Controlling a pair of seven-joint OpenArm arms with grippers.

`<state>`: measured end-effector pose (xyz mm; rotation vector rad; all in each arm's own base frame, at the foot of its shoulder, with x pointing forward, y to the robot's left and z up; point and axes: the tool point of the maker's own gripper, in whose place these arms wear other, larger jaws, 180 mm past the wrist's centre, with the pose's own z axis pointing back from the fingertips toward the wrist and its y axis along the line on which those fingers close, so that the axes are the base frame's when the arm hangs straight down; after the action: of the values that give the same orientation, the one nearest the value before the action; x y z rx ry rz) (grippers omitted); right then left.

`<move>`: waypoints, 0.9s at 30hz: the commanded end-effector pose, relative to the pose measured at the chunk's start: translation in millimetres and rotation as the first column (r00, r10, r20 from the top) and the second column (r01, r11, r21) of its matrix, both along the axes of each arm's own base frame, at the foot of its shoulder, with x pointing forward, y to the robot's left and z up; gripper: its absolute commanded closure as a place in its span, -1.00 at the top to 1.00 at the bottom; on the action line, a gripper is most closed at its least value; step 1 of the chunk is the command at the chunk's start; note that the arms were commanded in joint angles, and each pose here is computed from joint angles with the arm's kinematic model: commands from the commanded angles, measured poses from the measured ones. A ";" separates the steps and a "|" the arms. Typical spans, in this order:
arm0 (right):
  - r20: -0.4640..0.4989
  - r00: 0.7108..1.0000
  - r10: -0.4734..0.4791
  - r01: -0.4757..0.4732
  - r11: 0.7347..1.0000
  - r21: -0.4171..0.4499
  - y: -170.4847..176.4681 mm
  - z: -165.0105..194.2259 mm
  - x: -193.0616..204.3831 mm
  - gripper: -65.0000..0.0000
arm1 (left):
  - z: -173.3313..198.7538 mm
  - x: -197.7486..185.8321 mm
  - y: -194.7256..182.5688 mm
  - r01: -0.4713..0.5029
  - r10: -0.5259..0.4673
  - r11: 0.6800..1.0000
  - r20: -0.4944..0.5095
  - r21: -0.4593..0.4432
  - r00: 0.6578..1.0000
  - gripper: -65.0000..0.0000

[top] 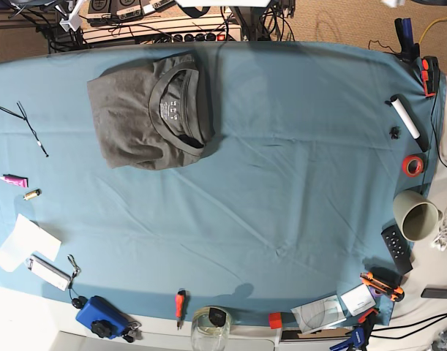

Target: Fold the T-shirt properly

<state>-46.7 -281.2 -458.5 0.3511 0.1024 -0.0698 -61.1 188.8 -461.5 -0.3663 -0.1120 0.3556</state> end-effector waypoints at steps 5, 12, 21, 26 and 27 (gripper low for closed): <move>-0.030 1.000 0.005 -0.008 0.996 -0.085 -24.3 -11.1 -3.8 -0.61 | -22.2 11.9 1.3 0.077 -0.071 0.985 -0.048 0.153 0.996 -0.85; -0.043 0.997 -0.071 0.067 0.994 -0.087 -29.6 -45.7 1.3 -0.61 | -65.2 17.3 -1.8 0.174 -0.146 0.939 -0.117 0.298 0.982 -0.85; -0.065 0.966 0.249 -0.255 0.959 -0.126 -19.3 -98.4 -0.6 -0.61 | -137.8 -14.4 -43.8 0.198 -0.153 0.957 -0.211 0.213 0.966 -0.85; -0.053 0.933 0.355 -0.357 0.899 -0.252 -18.7 -124.7 16.5 -0.61 | -160.8 -20.5 -56.1 0.232 -0.197 0.946 -0.167 0.225 0.966 -0.85; -0.035 0.925 0.379 -0.373 0.884 -0.282 -18.3 -129.6 22.1 -0.61 | -164.3 -18.4 -53.9 0.234 -0.200 0.938 -0.152 0.254 0.968 -0.85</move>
<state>-22.6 -291.3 -591.7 0.0467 0.1246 0.3028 -73.9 133.3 -627.1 -0.0840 -0.0071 0.1434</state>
